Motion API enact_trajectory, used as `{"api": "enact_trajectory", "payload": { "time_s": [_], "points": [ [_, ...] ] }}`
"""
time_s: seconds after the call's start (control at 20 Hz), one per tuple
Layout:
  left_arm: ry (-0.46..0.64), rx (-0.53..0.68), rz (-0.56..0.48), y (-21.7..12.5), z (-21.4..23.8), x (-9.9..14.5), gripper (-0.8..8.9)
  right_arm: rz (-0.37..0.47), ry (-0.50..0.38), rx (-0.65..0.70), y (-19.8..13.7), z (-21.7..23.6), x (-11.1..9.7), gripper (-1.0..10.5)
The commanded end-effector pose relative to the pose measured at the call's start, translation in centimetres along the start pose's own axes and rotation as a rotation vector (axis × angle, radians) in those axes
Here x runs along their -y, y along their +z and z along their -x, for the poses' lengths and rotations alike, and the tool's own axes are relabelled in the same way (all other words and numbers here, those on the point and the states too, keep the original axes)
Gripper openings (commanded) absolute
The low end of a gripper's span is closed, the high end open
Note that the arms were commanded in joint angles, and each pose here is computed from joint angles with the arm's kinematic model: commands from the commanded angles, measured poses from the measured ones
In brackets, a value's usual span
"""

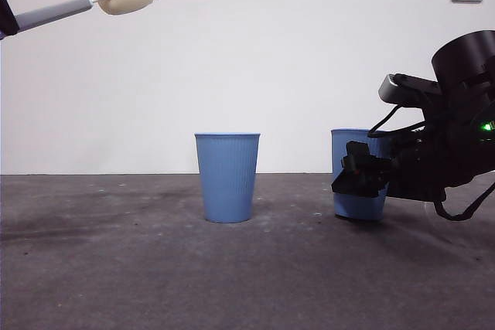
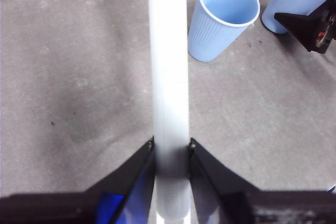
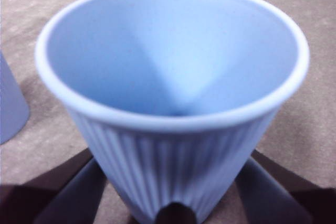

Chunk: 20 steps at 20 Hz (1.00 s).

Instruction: Pick up the cup brush,pick up the cup,insert the brush into the cup,clean the cup,put the cup brush back,put the cup back to the fixed position on the table

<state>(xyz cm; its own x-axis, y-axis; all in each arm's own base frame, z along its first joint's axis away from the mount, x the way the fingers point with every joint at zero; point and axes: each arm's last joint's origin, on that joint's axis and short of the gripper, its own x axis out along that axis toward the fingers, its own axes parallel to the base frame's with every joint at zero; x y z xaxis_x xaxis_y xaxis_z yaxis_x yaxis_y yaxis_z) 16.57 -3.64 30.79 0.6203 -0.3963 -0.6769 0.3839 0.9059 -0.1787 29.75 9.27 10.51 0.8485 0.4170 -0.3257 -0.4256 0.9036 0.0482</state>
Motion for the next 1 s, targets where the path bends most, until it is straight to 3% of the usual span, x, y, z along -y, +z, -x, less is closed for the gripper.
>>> {"api": "enact_trajectory", "payload": {
  "time_s": [0.05, 0.3, 0.5, 0.75, 1.0],
  "points": [
    [-0.001, -0.001, -0.013, -0.1, 0.0, 0.0, -0.09, 0.022, -0.002, -0.025, -0.5, -0.2, 0.0, 0.2],
    [0.007, -0.033, -0.062, -0.4, -0.1, -0.1, -0.09, -0.02, 0.056, -0.043, -0.1, 0.2, -0.2, -0.2],
    [0.031, -0.06, -0.096, -0.6, -0.1, -0.2, -0.09, -0.006, 0.081, -0.14, 2.7, 2.6, -0.9, -0.2],
    [-0.01, -0.114, -0.19, -1.1, -0.3, 0.6, -0.09, 0.11, 0.131, -0.349, 8.0, 7.6, -2.4, -0.2],
    [-0.044, -0.176, -0.41, -1.6, -0.7, 2.8, -0.09, 0.264, 0.236, -0.602, 12.1, 11.8, -5.0, -0.2]
  ]
}}
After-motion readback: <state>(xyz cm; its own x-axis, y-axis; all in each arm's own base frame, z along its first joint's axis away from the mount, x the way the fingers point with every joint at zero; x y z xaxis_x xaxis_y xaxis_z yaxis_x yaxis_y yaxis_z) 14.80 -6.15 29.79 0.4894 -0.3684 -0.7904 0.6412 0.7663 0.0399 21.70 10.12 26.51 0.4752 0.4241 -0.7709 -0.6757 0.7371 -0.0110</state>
